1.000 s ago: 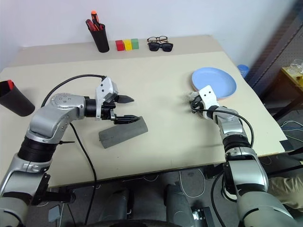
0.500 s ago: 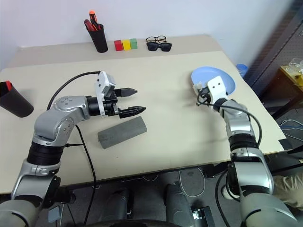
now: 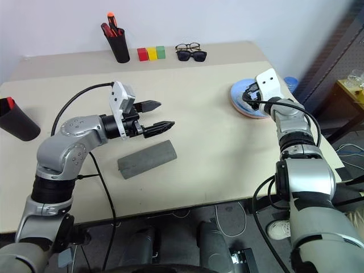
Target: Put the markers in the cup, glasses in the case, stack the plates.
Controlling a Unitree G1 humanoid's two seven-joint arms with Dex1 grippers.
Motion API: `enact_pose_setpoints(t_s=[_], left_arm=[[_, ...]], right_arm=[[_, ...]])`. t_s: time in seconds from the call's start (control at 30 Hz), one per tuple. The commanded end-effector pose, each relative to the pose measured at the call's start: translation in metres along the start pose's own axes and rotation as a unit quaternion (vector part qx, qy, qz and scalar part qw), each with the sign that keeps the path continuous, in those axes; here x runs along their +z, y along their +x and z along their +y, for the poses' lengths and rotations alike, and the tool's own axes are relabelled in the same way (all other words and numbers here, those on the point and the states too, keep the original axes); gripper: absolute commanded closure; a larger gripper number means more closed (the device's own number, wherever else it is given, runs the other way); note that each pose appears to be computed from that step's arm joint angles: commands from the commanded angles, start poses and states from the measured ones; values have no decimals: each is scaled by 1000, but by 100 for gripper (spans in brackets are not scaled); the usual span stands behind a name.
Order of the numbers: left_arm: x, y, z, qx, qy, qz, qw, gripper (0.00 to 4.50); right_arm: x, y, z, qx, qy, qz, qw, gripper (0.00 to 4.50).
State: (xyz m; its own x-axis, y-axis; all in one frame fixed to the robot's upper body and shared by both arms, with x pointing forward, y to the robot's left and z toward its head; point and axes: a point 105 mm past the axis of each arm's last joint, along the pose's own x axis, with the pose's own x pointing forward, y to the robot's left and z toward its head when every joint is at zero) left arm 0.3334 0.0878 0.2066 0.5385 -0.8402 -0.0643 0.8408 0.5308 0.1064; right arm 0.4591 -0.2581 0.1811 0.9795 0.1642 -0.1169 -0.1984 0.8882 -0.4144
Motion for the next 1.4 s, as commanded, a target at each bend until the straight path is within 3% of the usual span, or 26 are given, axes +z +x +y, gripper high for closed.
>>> enact_pose_setpoints(t_s=[0.03,0.17,0.33,0.53,0.7,0.87,1.4], left_arm=[[7,-3,6,30,22,-14,999,0],[2,-5,18,85,42,-36,995,0],[-27,-25,34,156,47,-24,986,0],[-43,-60,37,188,28,-7,982,0],[-52,-88,33,205,9,7,979,0],[-62,-102,23,198,-11,21,980,0],[-49,-121,10,176,-26,4,984,0]], right_arm=[[28,-1,-11,-16,-21,-50,998,69],[44,-8,-8,10,-22,-114,993,69],[43,-37,27,132,-11,-172,976,69],[18,-117,62,212,15,-131,968,69],[-9,-169,56,199,25,-68,977,69],[-26,-198,52,185,38,-33,981,69],[-23,-203,49,160,57,-42,985,69]])
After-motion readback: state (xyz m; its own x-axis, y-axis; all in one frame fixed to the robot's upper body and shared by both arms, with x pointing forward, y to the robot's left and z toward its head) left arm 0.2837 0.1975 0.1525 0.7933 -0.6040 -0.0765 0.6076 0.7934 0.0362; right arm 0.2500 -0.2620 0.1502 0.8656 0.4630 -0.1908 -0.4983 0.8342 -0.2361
